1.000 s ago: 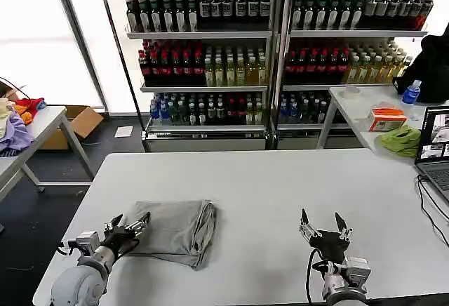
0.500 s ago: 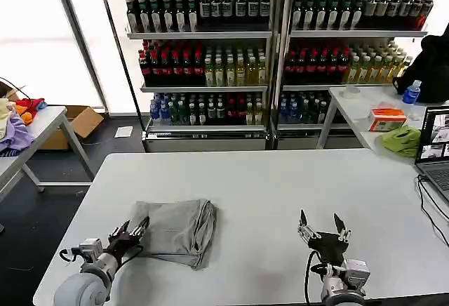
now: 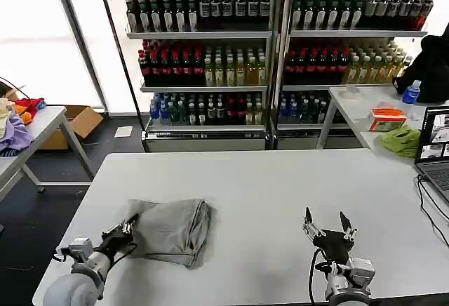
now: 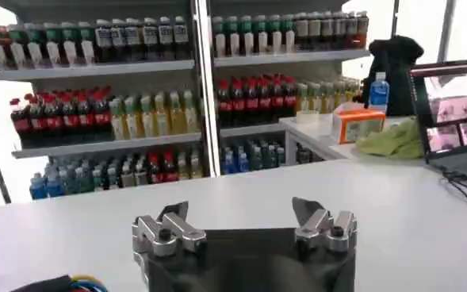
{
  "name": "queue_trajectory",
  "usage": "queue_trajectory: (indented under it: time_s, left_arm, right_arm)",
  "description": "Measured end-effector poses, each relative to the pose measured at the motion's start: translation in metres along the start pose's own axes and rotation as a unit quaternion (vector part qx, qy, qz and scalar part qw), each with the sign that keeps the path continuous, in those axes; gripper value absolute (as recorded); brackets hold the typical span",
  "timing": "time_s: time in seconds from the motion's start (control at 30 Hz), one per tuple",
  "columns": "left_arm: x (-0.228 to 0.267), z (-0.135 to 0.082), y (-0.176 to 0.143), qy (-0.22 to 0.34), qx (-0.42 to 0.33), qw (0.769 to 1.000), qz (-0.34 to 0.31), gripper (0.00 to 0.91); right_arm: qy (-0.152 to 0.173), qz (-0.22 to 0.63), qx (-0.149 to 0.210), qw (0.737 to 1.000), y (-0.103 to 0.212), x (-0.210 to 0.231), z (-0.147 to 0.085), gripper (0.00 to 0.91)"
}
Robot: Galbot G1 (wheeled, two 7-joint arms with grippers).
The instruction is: Fold and organize the clothes.
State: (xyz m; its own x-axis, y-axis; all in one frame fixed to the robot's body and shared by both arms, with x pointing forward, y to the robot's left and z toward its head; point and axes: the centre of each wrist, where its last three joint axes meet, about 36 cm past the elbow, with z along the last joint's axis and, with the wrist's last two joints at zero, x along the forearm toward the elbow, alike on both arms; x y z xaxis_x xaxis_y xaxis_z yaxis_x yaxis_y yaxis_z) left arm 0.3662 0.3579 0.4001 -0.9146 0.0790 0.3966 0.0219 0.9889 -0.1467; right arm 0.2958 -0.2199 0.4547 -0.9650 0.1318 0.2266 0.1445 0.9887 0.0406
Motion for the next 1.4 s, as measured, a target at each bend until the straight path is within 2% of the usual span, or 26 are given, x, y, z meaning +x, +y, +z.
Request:
queue_trajectory:
  time_s: [0.37,0.5,0.63,0.83,1.17,1.4]
  left_arm:
    - [0.03,-0.076,0.106,-0.057,-0.046,0.994,-0.083,0.0]
    - [0.04,-0.09,0.12,-0.068,-0.062,0.991,-0.092,0.0]
    - [0.044,-0.092,0.114,-0.071,-0.074,0.991,-0.086,0.0]
    - [0.041,-0.08,0.068,-0.064,-0.081,0.994,-0.048,0.0]
    - [0.025,-0.045,-0.079,-0.041,-0.097,0.992,0.066,0.0]
    - [0.005,-0.025,-0.15,-0.023,-0.099,0.988,0.12,0.0]
  right_arm:
    - [0.001,-0.008,-0.005,1.0,0.006,-0.007,0.002,0.907]
    - [0.0,-0.008,-0.005,1.0,0.006,-0.008,0.0,0.907]
    - [0.001,-0.005,-0.004,1.0,0.004,-0.008,0.001,0.907]
    - [0.005,0.004,-0.002,1.0,0.002,-0.01,0.004,0.907]
    - [0.019,0.009,0.006,1.0,0.013,-0.006,0.019,0.907]
    - [0.03,0.014,0.013,0.999,0.022,0.0,0.031,0.907]
